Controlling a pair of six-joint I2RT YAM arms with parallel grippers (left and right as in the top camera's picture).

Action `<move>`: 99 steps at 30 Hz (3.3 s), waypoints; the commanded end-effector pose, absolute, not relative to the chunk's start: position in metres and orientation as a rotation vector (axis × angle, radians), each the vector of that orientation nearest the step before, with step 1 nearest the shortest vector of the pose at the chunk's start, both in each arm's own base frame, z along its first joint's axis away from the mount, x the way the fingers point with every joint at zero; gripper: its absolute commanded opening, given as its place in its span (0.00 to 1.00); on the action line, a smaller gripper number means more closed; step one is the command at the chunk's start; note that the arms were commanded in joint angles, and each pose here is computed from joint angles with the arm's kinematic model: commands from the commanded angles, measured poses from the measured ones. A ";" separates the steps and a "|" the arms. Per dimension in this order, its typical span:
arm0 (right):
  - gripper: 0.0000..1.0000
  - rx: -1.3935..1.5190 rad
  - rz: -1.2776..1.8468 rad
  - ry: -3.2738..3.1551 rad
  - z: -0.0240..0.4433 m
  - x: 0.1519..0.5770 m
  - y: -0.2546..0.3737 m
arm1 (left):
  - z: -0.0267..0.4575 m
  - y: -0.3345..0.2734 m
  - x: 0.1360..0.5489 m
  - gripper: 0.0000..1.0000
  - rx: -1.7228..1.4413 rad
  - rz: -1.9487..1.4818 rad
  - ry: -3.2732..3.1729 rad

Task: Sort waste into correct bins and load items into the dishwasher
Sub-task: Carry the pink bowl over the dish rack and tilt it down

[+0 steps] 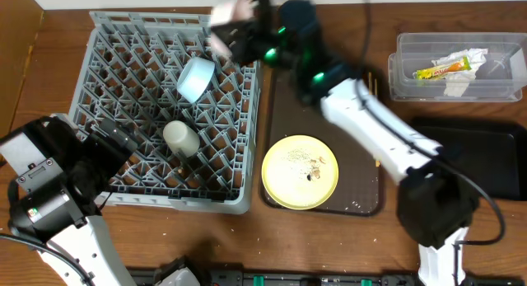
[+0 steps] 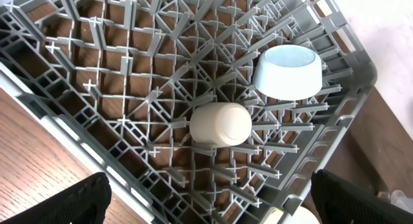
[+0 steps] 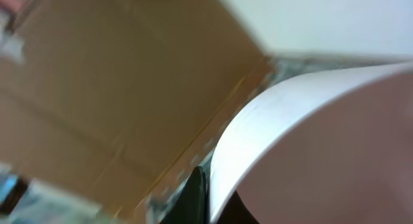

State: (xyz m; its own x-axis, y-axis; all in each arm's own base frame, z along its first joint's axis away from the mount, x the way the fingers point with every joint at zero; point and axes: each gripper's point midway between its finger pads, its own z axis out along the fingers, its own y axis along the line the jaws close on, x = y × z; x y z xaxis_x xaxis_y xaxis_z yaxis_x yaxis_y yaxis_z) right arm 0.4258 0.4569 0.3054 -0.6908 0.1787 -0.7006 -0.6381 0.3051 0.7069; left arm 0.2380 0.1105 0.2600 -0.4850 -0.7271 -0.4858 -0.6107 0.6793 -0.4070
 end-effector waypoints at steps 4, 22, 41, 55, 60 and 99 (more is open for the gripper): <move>0.01 -0.567 1.698 1.963 0.286 0.336 0.528 | 0.268 0.111 0.239 1.00 -0.997 -0.236 2.233; 0.01 -0.512 1.884 2.208 0.270 0.260 0.564 | 0.268 0.111 0.239 1.00 -0.997 -0.236 2.233; 0.01 -0.647 1.825 2.287 0.247 0.248 0.555 | 0.283 0.120 0.254 1.00 -0.954 -0.224 2.149; 0.01 -0.755 1.807 2.213 0.244 0.226 0.571 | 0.256 0.208 0.122 1.00 -1.734 0.571 1.926; 0.01 -0.781 1.864 2.174 0.234 0.224 0.583 | 0.253 0.217 0.094 1.00 -1.878 0.607 1.843; 0.01 -0.668 2.094 2.089 0.204 0.230 0.611 | 0.253 0.218 0.090 1.00 -1.896 0.613 1.836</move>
State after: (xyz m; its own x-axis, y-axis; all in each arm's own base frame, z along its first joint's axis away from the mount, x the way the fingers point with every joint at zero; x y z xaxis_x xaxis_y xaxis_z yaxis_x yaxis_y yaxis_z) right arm 0.2056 0.6130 0.1983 -0.8655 -0.2948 -0.4049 -0.4069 -0.0577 0.9117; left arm 0.0930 0.2157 0.2459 0.0055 -0.8227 -0.5685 -0.9999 -0.0104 0.0053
